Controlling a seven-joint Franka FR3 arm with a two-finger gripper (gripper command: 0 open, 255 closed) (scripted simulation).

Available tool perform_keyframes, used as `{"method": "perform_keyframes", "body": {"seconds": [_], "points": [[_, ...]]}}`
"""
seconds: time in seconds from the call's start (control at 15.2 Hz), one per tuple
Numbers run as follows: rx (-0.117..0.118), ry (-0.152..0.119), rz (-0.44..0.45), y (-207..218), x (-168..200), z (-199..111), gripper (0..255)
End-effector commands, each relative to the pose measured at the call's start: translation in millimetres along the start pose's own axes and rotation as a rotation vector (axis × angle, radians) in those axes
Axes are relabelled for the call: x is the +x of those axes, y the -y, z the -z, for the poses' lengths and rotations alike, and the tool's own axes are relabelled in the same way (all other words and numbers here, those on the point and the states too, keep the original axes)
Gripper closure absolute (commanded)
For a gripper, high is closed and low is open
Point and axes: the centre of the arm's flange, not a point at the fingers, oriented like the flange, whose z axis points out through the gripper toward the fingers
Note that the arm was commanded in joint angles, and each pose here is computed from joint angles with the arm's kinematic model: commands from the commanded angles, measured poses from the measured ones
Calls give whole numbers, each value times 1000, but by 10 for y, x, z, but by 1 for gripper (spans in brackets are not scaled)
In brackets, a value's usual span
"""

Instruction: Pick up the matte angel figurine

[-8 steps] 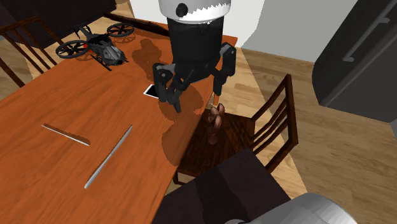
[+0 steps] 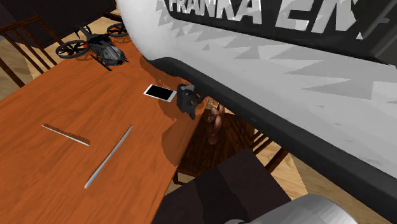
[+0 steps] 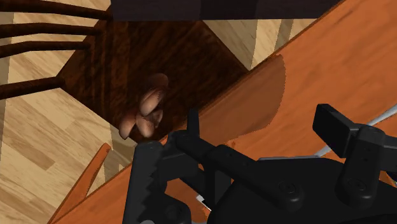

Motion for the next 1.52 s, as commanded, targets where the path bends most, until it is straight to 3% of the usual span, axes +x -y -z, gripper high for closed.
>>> {"method": "perform_keyframes", "body": {"seconds": [0.0,1.45], "points": [[2,-17,11,-128,39,-188,0],[32,-168,119,-1495,804,-2560,0]]}}
